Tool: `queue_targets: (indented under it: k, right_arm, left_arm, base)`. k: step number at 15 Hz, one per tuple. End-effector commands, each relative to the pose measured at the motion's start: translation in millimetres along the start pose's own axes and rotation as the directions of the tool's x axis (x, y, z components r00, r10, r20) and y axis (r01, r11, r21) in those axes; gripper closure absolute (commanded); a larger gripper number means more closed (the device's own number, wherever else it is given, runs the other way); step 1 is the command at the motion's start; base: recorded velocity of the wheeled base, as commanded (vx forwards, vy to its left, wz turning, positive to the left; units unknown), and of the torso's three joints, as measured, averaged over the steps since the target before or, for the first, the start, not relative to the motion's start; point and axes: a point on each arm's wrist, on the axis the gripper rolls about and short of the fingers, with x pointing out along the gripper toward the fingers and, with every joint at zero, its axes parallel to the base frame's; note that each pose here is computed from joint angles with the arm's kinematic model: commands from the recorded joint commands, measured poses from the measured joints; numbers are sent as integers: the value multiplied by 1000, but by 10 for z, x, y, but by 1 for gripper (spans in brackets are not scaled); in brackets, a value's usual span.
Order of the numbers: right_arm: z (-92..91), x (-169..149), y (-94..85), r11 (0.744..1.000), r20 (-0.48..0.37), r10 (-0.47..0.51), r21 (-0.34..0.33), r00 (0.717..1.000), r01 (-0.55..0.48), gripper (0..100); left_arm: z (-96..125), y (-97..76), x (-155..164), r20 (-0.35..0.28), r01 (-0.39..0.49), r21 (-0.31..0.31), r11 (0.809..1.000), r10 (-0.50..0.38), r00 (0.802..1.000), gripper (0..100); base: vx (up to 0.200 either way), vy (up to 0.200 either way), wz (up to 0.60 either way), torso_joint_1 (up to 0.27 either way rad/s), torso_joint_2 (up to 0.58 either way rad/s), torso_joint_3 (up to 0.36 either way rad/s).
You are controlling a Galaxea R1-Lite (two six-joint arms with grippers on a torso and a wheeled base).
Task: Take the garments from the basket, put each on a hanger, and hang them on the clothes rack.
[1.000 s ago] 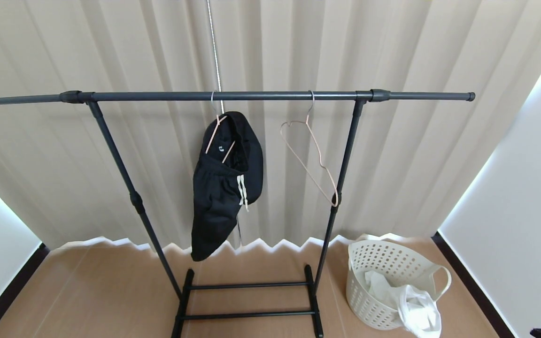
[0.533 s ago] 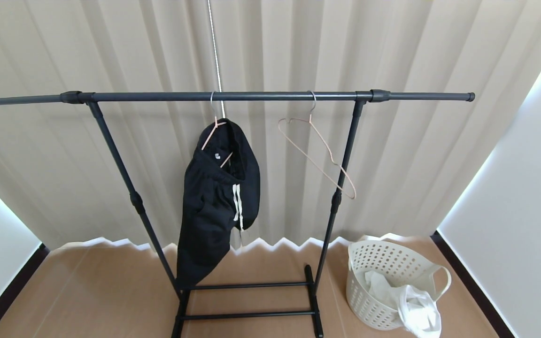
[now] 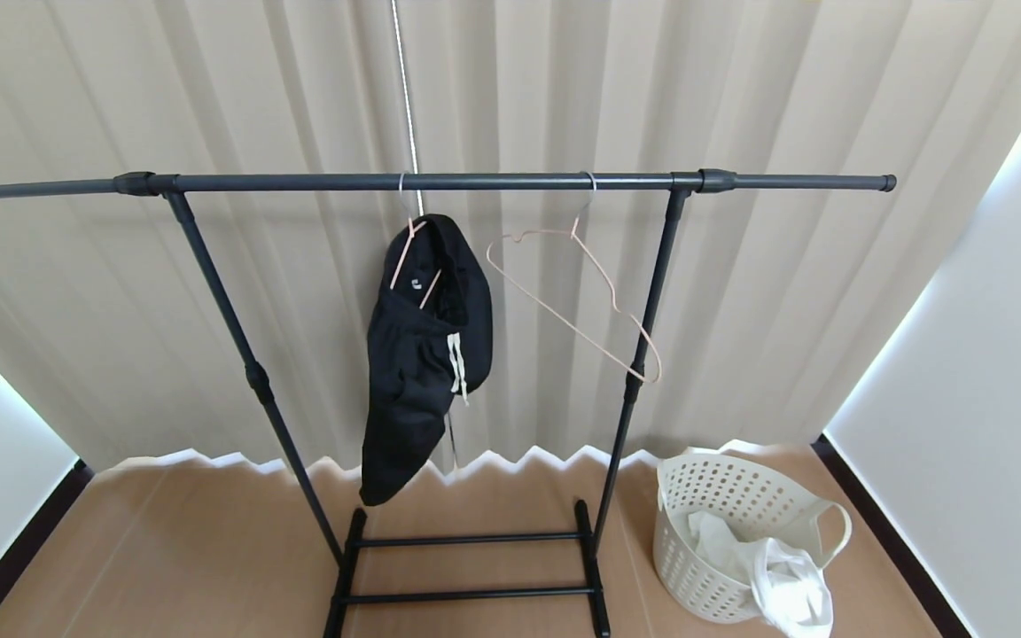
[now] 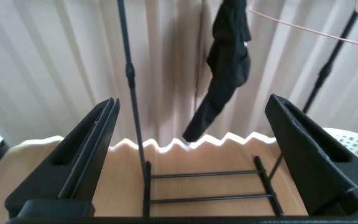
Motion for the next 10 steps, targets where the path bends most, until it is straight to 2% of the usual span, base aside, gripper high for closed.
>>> queue_targets:
  k: [1,4,6,8,10]
  right_arm:
    - [-2,-8,0,1000,9,4,2,1000,-4,0]
    - [2,-8,0,999,14,4,40,1000,-4,0]
    - [2,-8,0,999,14,4,34,1000,-4,0]
    - [0,-8,8,999,13,38,-6,999,-37,0]
    - [-5,-8,10,999,9,45,-5,999,-45,0]
  left_arm:
    - [0,4,-1,2,21,-2,1000,-21,1000,0]
    - [0,3,-1,2,19,-4,1000,-19,1000,0]
    - [5,3,-1,7,15,-7,1000,-15,1000,0]
    - [5,3,-1,7,15,-5,1000,-15,1000,0]
    - [5,3,-1,7,15,-4,1000,-15,1000,0]
  base:
    - [0,0,0,0,0,0]
    - [0,0,0,0,0,0]
    - [0,0,0,0,0,0]
    - [0,0,0,0,0,0]
    - [0,0,0,0,0,0]
